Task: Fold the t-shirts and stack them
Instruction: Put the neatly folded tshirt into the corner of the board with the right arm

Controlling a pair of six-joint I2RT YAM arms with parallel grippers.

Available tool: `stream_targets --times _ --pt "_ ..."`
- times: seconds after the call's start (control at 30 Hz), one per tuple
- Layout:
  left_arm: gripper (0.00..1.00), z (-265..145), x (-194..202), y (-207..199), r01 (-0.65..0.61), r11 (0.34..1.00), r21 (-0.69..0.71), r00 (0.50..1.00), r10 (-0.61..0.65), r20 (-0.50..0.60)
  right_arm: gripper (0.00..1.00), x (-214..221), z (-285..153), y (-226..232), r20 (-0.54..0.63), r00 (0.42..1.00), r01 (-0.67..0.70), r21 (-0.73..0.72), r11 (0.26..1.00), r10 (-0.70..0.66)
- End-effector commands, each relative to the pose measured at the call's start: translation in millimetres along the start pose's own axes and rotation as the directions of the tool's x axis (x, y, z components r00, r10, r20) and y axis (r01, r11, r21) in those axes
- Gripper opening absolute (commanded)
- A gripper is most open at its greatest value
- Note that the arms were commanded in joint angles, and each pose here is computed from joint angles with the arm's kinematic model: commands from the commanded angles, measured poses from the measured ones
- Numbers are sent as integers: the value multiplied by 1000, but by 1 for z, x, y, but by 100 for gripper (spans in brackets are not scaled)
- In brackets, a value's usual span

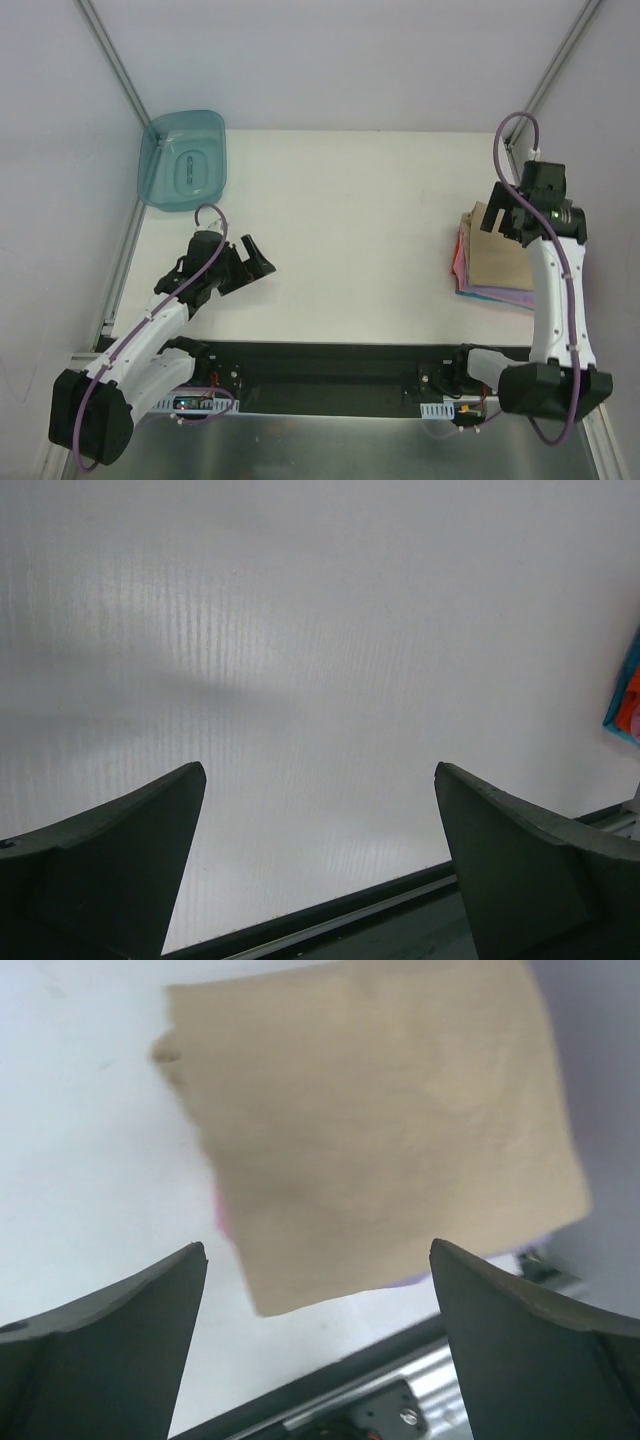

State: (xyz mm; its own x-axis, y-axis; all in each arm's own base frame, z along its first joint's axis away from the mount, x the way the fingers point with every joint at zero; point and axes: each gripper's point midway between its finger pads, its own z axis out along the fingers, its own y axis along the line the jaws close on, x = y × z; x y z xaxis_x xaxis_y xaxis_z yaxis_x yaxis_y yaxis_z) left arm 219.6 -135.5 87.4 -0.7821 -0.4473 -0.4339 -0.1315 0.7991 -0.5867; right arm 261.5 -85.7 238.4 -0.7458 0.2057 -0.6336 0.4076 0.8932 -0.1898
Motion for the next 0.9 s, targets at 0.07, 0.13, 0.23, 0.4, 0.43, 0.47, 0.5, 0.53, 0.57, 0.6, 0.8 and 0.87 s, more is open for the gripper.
stream_targets --times 0.07,0.13,0.23,0.4,0.43,0.47,0.5,0.53,0.57,0.6,0.8,0.87 --pt "99 -19 -25 -20 -26 999 36 995 23 98 97 -7 -29 85 221 968 8 -508 861 121" --pt "99 -23 -27 -20 -31 999 29 993 27 111 97 -1 -42 100 246 959 39 -596 802 137" --pt "99 -30 -33 -20 -41 999 14 989 39 140 97 19 -44 126 252 959 83 -683 725 127" --pt "99 -34 -37 -22 -64 998 1 987 63 146 97 64 -22 175 219 974 129 -756 642 62" --pt "99 -35 -38 -20 -64 998 -8 987 64 149 97 69 -18 181 204 977 115 -760 639 68" --pt "99 -35 -39 -17 -61 998 -25 986 64 156 97 74 -17 188 210 976 129 -769 626 56" --pt "99 -36 -39 -14 -60 998 -32 985 64 162 97 72 -15 194 237 969 147 -775 614 66" --pt "99 -35 -38 -12 -58 997 -41 984 64 166 97 82 -7 197 228 972 147 -772 618 52" --pt "99 -35 -39 -7 -55 997 -57 982 64 177 97 87 -3 201 231 972 155 -767 622 42" --pt "99 -35 -37 -4 -53 996 -68 982 64 178 97 87 1 203 238 970 161 -763 626 40" --pt "99 -36 -37 15 -29 991 -128 972 58 226 97 103 30 201 201 979 133 -709 693 18" --pt "100 -37 -38 19 -26 989 -142 969 59 239 97 100 28 204 209 978 137 -720 681 23"
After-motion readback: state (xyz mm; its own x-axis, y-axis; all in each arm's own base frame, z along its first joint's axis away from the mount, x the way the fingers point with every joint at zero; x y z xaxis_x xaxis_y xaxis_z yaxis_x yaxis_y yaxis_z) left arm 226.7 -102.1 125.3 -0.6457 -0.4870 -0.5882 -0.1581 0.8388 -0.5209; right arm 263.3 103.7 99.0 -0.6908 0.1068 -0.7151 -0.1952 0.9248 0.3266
